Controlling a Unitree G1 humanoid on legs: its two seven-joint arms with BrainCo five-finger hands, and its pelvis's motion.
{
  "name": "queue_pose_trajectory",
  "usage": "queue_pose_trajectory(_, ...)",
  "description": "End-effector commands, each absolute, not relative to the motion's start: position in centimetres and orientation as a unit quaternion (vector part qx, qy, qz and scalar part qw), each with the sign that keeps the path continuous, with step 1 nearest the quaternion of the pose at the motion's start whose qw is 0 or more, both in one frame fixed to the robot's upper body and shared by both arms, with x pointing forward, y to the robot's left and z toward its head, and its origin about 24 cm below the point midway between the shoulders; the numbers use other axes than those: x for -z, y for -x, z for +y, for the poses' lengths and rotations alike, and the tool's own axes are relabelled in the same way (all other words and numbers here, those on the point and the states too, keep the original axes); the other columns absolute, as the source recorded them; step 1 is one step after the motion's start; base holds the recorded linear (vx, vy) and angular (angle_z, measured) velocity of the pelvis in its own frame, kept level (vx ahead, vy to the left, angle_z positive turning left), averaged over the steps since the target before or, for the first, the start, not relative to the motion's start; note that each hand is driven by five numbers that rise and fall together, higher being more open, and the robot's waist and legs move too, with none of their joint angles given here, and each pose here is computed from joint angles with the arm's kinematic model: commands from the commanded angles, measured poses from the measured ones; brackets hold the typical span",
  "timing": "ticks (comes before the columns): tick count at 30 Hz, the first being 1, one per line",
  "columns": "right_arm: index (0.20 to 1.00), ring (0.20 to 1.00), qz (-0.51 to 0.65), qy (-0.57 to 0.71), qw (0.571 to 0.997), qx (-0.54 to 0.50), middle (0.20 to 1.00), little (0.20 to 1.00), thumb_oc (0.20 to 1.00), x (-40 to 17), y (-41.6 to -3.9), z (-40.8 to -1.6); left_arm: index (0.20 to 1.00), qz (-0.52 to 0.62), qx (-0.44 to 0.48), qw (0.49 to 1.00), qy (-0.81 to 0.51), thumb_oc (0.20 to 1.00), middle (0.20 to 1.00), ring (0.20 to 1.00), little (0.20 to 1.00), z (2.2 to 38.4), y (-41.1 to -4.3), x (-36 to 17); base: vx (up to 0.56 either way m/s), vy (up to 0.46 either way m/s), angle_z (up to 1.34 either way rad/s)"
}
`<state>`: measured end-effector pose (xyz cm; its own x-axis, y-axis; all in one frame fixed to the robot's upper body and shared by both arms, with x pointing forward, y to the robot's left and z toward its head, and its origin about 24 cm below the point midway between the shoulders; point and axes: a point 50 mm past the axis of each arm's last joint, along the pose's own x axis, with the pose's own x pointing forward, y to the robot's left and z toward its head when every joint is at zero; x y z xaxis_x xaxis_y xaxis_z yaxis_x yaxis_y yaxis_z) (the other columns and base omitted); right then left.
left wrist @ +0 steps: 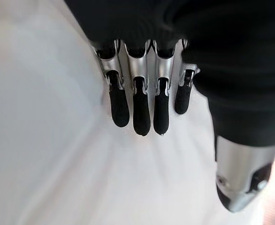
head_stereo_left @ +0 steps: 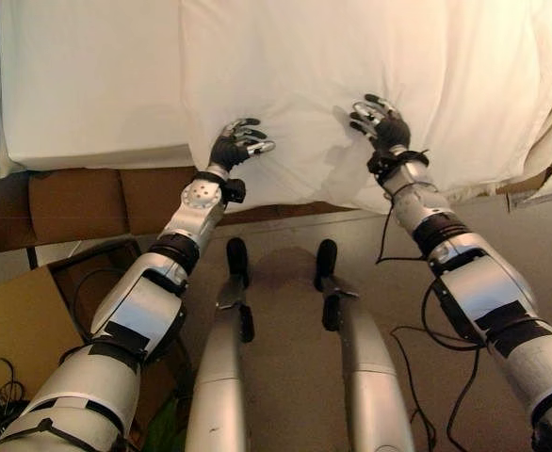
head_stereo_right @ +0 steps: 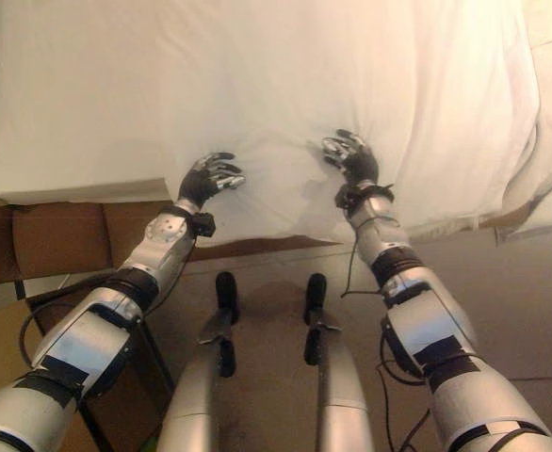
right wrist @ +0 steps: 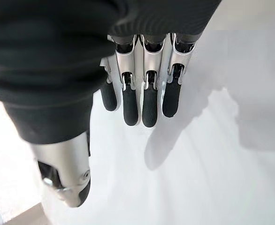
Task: Make the bed
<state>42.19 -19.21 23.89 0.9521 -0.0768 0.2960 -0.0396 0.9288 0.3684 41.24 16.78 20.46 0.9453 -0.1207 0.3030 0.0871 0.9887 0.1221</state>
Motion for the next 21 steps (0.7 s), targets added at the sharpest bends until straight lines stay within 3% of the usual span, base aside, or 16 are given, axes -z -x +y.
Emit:
queue_pose_trajectory(1, 1.0, 1.0, -0.22, -0.205, 0.95, 0.091, 1.0, 1.0, 1.0, -26.5, -41.0, -24.7, 1.0, -0.191, -0.047, 0.98, -0.032, 1.0, 1.0, 1.0, 1.0, 22.2, -40.5, -21.5, 0.05, -0.002, -0.04)
queue_pose_trajectory(13, 1.0, 1.0, -0.218, -0.199, 0.932, 0.21, 1.0, 1.0, 1.0, -22.6, -37.1, -33.1, 1.0, -0.182, -0.188, 0.965, -0.014, 1.0, 1.0, 1.0, 1.0, 30.1, -35.9, -16.7, -0.01, -0.036, 0.0)
queue_pose_trajectory(21, 1.0, 1.0, -0.136, -0.234, 0.928, 0.256, 1.0, 1.0, 1.0, -15.0, -35.1, -34.3, 1.0, -0.083, -0.229, 0.97, -0.006, 1.0, 1.0, 1.0, 1.0, 31.6, -33.3, -10.1, 0.0, -0.093, 0.0)
